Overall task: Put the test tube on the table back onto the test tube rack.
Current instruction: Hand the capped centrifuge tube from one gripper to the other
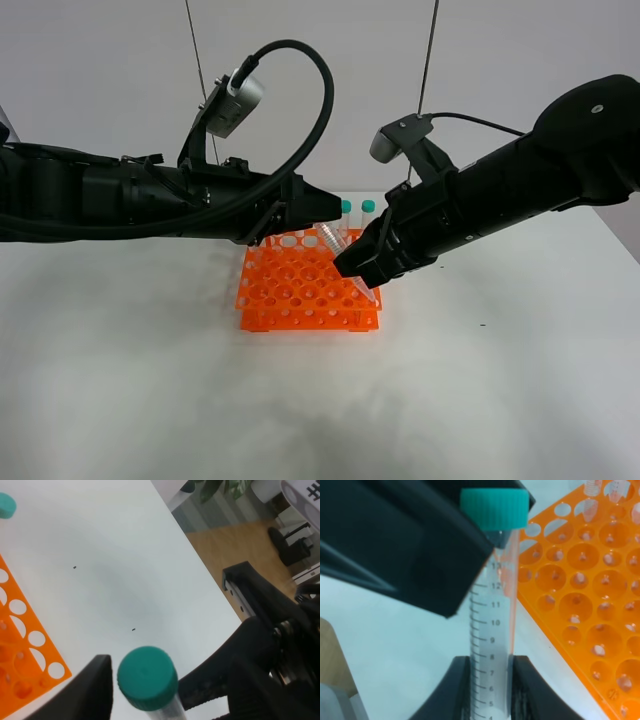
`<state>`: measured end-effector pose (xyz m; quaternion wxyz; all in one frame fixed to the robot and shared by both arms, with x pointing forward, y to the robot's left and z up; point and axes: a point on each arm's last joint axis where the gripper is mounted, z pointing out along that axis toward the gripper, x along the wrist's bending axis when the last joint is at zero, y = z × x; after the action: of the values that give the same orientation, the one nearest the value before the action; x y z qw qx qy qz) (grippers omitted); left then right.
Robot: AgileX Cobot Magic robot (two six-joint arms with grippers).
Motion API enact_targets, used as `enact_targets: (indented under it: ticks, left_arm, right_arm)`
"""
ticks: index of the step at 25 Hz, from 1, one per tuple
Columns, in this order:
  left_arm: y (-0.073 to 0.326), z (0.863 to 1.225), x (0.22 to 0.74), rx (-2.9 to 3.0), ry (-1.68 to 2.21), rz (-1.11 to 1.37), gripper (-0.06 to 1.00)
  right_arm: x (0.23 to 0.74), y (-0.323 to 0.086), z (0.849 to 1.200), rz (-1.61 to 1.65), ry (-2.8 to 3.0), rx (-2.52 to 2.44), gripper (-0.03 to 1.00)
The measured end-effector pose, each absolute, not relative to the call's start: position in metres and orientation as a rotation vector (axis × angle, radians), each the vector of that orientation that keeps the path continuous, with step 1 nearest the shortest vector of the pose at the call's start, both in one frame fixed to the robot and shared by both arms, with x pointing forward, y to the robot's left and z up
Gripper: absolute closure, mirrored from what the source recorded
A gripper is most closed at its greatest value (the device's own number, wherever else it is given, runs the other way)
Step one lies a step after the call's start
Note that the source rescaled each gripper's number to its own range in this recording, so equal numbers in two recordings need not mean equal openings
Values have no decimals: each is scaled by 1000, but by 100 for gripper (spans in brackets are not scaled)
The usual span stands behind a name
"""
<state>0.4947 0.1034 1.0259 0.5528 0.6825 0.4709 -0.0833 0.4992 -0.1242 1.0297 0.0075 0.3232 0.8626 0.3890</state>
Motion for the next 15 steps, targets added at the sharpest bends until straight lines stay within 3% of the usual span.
enact_targets:
  ticks: [10, 13, 15]
  left_arm:
    - [103, 1026, 495, 1614, 1113, -197, 28]
    - [103, 1026, 495, 1615, 1113, -196, 50]
    - [104, 1025, 495, 1617, 1118, -190, 81]
  right_arm:
    - [499, -124, 1029, 1213, 2704, 988, 94]
    - [499, -124, 1029, 1212, 2705, 983, 94]
    - [498, -124, 1029, 1212, 2710, 977, 94]
